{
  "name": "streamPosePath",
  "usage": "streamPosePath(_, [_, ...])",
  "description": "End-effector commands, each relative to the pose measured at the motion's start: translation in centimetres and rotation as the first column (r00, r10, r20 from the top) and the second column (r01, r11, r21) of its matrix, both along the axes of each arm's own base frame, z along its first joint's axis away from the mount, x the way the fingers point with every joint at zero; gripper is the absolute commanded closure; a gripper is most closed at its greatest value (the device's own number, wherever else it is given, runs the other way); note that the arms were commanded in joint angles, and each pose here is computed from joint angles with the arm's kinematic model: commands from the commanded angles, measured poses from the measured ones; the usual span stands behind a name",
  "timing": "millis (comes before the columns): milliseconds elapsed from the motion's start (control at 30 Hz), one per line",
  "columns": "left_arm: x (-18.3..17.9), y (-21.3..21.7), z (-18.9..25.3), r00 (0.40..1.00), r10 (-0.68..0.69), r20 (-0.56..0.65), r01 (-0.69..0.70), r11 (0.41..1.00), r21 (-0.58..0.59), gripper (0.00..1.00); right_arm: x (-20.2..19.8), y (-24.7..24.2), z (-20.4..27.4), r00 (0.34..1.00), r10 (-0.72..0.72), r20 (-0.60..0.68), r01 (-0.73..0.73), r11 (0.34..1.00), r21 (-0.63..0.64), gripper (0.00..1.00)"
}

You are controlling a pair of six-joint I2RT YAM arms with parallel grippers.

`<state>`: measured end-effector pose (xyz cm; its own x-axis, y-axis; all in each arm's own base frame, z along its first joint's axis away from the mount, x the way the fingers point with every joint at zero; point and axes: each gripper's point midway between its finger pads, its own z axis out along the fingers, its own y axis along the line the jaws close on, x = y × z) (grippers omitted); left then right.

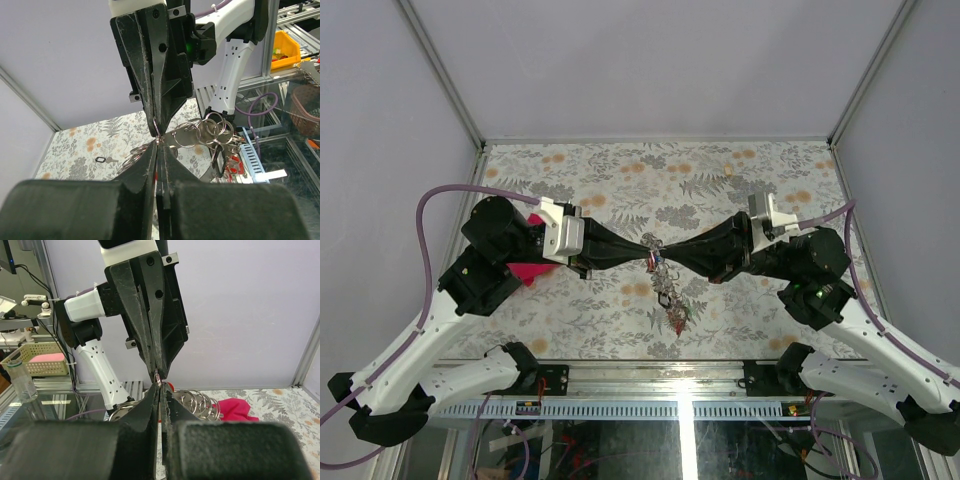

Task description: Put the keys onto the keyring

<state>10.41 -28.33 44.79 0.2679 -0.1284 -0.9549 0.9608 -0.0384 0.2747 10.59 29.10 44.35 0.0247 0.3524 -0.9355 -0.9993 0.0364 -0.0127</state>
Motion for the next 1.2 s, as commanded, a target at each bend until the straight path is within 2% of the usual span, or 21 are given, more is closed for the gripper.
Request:
streamPosePath(0, [-0.8,0.3,1.4,0.999,-0.027,0.048,0.028,0.999,-0.034,1.0,-0.7,-1.9,5.2,0.996,-0.053,0.074,0.041,0.988,0.147,1.0])
streamPosePath(333, [-0.6,0.1,1.2,0.999,-0.031,0.042,0.032,0.999,-0.021,1.0,-0.4,-2.3,5.8,0.997,-0.066,0.043,0.056,0.977,0.204,1.0])
streamPosePath(633, [0.0,-0.3,1.0,1.0,-0.014,0.027,0.014,1.0,-0.019,1.0,0.3,-2.9,6.5,0.997,-0.064,-0.037,0.073,0.942,0.327,1.0])
streamPosePath(833, [1.0,0.0,2.1,0.998,0.063,0.004,-0.062,0.995,-0.083,0.8,-0.4,-3.4,6.6,0.999,-0.049,-0.013,0.05,0.931,0.36,1.0])
streamPosePath(1000, [1.7,0.8,4.6,0.991,0.133,-0.032,-0.137,0.967,-0.216,0.72,-0.6,-3.5,6.5,0.999,-0.051,0.007,0.045,0.933,0.358,1.0])
streamPosePath(1167, [1.7,1.1,6.0,0.988,0.112,-0.103,-0.139,0.938,-0.317,0.7,-0.8,-3.6,6.4,0.998,-0.057,0.018,0.047,0.935,0.352,1.0])
